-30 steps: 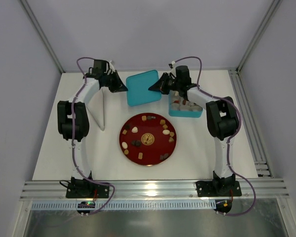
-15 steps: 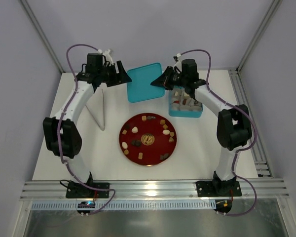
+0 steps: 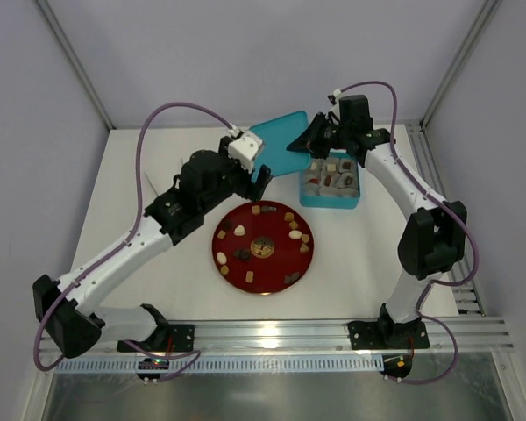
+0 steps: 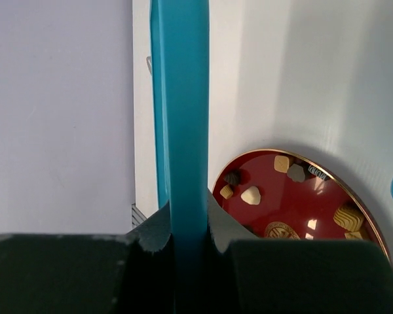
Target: Pack the chocolate
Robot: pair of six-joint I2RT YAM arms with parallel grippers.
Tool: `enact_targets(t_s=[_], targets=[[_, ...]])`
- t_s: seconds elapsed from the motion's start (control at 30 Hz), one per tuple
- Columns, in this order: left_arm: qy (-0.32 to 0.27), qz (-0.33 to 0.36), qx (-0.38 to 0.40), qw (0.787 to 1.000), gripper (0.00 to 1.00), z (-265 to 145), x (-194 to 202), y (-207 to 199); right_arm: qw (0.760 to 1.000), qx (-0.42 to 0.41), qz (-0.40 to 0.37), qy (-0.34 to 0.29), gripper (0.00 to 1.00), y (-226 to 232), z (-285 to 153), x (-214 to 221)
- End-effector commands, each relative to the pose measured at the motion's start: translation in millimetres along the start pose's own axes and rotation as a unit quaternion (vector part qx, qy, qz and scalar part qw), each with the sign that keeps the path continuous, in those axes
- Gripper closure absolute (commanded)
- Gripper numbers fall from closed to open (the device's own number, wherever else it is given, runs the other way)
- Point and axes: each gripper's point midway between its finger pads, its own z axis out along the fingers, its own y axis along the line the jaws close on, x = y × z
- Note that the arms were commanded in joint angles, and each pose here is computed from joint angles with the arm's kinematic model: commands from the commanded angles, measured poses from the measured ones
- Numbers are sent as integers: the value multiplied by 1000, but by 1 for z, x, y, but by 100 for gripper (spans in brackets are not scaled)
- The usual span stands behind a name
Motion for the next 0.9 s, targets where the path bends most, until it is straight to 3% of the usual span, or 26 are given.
enact_targets(t_s=[0.0, 0.13, 0.2, 0.3, 0.43, 0.73, 0.87], targets=[[-105, 89, -83, 987, 22, -7, -34, 18, 999, -6, -37, -38, 96, 40, -47, -17], [-143, 196, -91, 966, 20, -2, -14, -17, 998, 9, -35, -41, 96, 41, -59, -18], [-177, 214, -93, 956, 20, 4, -19, -26, 998, 16, -33, -42, 96, 43, -65, -18], [-182, 271, -107, 939, 20, 20, -2, -39, 998, 28, -32, -45, 96, 43, -72, -16], [-219, 279, -155, 922, 23, 33, -15, -35, 997, 36, -38, -54, 96, 45, -84, -14], [-220, 320, -219, 895, 28, 63, -21, -28, 997, 49, -35, -53, 96, 39, -87, -9], [-217, 324, -237, 890, 35, 70, -18, -26, 997, 54, -34, -47, 96, 35, -83, -4]])
